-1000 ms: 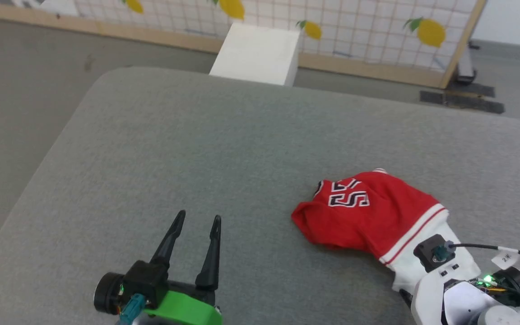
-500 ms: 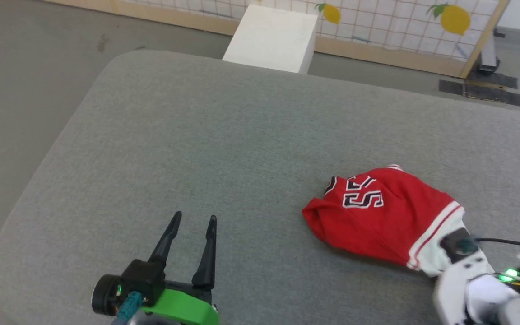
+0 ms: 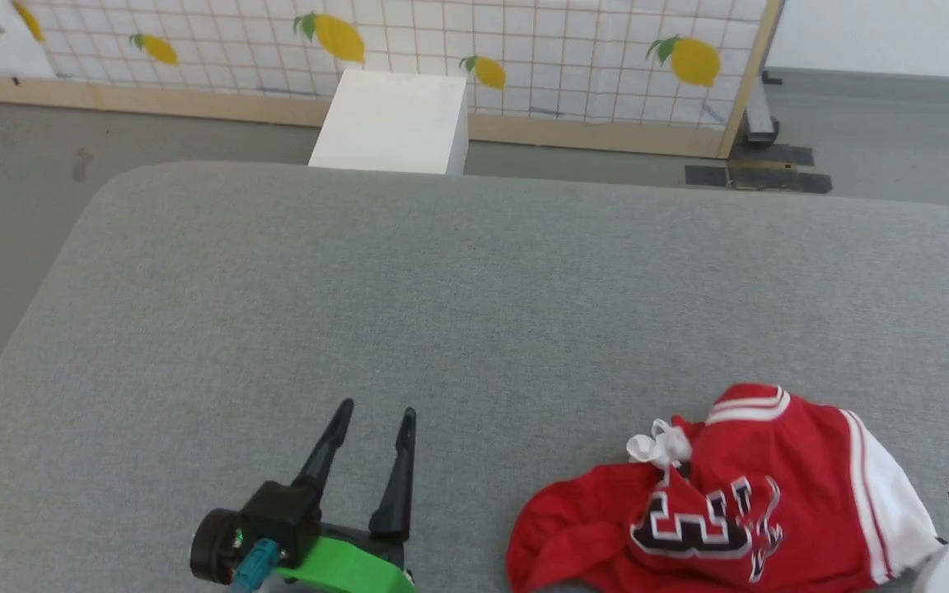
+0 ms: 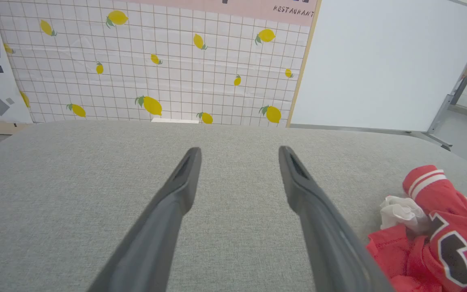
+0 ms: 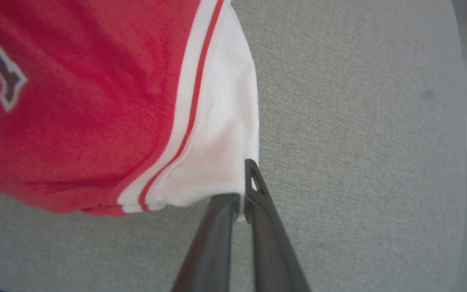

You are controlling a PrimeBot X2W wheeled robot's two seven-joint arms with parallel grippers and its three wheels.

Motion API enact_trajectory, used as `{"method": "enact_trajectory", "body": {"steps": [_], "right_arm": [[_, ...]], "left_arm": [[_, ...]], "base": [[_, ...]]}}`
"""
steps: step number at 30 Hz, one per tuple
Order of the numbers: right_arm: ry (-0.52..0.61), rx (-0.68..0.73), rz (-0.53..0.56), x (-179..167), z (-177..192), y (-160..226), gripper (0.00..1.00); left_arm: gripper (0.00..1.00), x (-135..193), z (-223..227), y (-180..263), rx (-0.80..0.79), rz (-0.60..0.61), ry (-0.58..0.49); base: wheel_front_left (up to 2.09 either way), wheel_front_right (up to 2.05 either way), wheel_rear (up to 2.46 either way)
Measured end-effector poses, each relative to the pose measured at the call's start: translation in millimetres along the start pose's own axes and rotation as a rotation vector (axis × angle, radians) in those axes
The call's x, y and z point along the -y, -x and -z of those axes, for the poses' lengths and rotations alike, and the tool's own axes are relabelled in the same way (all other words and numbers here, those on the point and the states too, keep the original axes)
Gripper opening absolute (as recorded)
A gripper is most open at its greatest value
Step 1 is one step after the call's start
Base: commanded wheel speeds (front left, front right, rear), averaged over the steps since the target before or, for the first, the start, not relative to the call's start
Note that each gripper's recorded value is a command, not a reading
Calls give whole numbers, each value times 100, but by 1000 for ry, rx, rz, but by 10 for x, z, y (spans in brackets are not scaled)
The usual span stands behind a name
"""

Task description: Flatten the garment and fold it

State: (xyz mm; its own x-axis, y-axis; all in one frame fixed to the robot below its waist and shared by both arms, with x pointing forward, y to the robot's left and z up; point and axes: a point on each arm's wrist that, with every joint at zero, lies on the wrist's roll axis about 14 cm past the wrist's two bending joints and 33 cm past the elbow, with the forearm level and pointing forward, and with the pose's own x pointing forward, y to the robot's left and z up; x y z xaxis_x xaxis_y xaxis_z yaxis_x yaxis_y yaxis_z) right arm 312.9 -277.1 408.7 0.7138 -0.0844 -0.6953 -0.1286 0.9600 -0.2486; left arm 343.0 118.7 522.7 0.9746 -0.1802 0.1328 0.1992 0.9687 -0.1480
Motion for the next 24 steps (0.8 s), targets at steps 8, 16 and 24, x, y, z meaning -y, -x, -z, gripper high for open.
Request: {"method": "enact_trajectory", "body": {"steps": [8,16,24], "right_arm": [[-124,267,-9,-158,-578,183,100],[-264,473,10,-150,-1051,462,100],[-266,447,33,-122,-914,302,100]], "left_arm": [[100,252,164,24,-52,88,35],[100,938,561,-83,-342,339,71],[100,1380,1082,-145,-748,564,-34]], "base": [[0,0,0],[0,0,0],[0,0,0]]}}
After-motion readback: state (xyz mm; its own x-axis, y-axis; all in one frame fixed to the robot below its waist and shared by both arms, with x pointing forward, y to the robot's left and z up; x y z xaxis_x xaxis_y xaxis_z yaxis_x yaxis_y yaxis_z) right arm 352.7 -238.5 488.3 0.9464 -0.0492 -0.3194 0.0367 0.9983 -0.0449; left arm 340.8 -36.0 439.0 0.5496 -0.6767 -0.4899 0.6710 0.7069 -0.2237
